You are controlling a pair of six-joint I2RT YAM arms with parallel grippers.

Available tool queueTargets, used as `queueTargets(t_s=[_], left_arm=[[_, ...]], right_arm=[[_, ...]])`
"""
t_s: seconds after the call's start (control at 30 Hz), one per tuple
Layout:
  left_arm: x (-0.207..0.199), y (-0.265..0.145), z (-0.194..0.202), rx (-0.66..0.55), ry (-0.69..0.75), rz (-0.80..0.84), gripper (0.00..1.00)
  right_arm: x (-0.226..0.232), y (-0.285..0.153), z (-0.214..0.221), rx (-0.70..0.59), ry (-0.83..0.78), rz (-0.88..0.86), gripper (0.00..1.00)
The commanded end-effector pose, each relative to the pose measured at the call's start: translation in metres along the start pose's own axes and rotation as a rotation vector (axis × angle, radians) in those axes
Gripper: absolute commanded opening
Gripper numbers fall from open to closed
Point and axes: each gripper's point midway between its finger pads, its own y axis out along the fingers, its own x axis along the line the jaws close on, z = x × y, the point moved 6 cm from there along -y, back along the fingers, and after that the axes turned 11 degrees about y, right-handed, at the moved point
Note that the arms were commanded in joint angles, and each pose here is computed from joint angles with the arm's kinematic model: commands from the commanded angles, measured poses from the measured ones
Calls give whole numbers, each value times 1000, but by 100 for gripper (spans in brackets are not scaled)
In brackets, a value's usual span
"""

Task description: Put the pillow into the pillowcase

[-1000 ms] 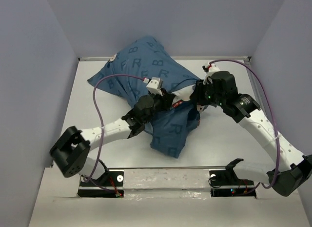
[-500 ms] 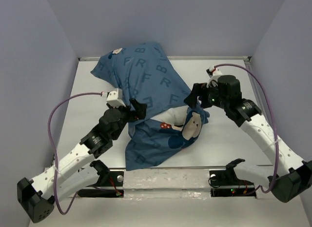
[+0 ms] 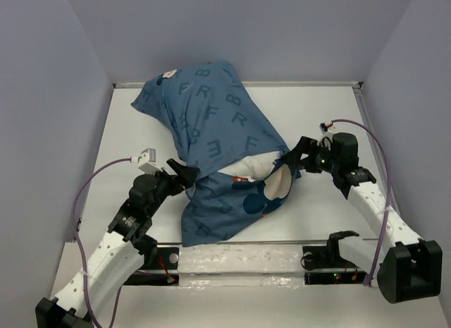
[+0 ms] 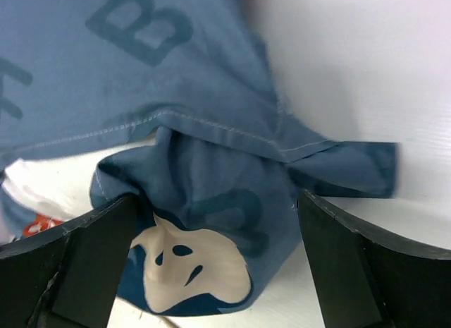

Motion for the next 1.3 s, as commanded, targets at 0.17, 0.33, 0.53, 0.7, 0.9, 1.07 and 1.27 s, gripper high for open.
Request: queueTargets(t_s=[0.17,0.33,0.53,0.7,0.9,1.07,1.27], left_arm=[[-25,22,-23,-126,-25,145,5],[-47,-27,-80,-285,26,138,0],[-72,-36,-59,-146,22,379,99],[-62,-11,-50,-119,61,300,99],[-27,22,-76,-289,8,-36,99],[11,53,-74,-354,-87,-136,99],[36,80,-58,-327,-218,-65,99]], right_arm=[[30,27,5,126,88,-426,22],[28,14,-83,-182,114,-307,0],[-17,39,-163,-288,116,-48,47],[20,11,-188,-298,0,-20,84],[86,3,-76,-168,-162,-100,87],[49,2,11,-21,-99,-61,85],[55,-22,49,72,26,-218,85]])
